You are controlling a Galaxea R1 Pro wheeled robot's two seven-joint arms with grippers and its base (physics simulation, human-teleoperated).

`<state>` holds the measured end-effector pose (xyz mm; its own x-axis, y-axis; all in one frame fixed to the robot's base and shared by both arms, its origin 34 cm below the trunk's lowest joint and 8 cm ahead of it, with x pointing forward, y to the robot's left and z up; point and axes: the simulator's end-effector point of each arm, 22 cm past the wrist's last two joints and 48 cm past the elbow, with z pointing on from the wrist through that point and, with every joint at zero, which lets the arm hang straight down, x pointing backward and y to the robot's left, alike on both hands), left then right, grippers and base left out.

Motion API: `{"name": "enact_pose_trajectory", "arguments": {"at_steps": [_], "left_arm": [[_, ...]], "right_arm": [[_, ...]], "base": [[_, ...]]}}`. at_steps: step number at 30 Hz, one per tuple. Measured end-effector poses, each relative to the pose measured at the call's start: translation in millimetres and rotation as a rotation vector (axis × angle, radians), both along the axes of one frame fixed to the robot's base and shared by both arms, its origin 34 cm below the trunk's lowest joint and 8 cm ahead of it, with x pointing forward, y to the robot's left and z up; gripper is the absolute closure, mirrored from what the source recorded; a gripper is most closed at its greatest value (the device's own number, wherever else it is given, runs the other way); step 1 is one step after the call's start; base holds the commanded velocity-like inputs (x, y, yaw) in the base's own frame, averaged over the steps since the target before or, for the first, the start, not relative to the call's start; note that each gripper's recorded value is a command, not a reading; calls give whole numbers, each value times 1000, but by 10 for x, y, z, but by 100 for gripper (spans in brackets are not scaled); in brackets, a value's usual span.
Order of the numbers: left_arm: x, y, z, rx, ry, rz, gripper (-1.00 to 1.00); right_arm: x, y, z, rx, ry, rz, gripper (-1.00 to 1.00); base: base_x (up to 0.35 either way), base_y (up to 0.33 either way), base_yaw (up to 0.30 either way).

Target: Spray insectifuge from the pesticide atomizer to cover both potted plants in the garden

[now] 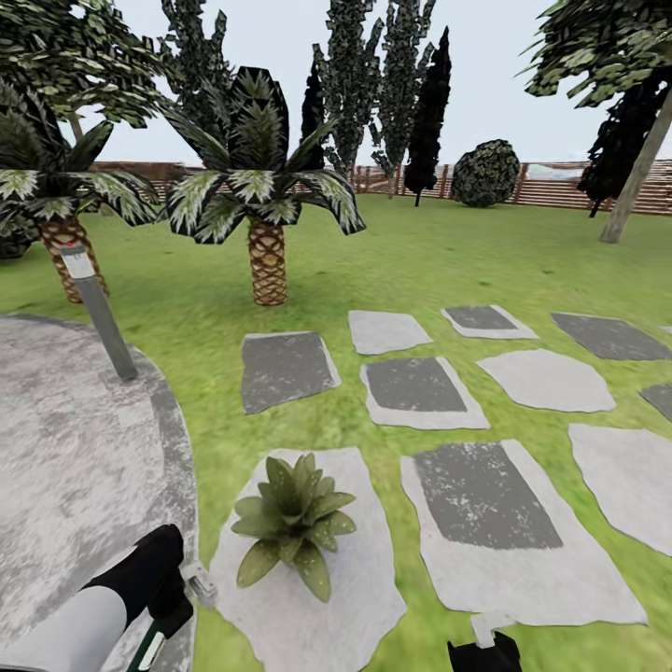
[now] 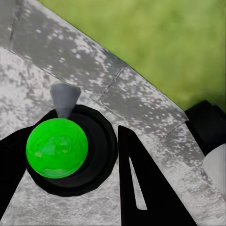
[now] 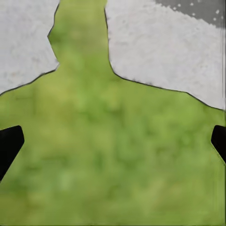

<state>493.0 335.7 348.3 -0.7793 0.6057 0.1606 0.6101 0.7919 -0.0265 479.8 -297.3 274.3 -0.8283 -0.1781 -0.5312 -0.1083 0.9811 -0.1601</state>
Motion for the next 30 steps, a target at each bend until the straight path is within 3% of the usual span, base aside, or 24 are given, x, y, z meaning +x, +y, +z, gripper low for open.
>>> {"name": "enact_pose_trajectory", "arguments": {"at_steps": [6,16,30], "left_arm": [[-96,-57,-58,-6,15,-6,100],[-119,-7,-69,2,18,-4,100],[-90,-19,-43,1,9,-3,100]], "right_arm": [[-1,0,-4,0,1,0,-100],[4,1,-4,0,0,0,-100],[14,1,12,0,-3,0,-100]], "base": [[29,3,-225],[-118,19,-23],[-175,259,-233]]}}
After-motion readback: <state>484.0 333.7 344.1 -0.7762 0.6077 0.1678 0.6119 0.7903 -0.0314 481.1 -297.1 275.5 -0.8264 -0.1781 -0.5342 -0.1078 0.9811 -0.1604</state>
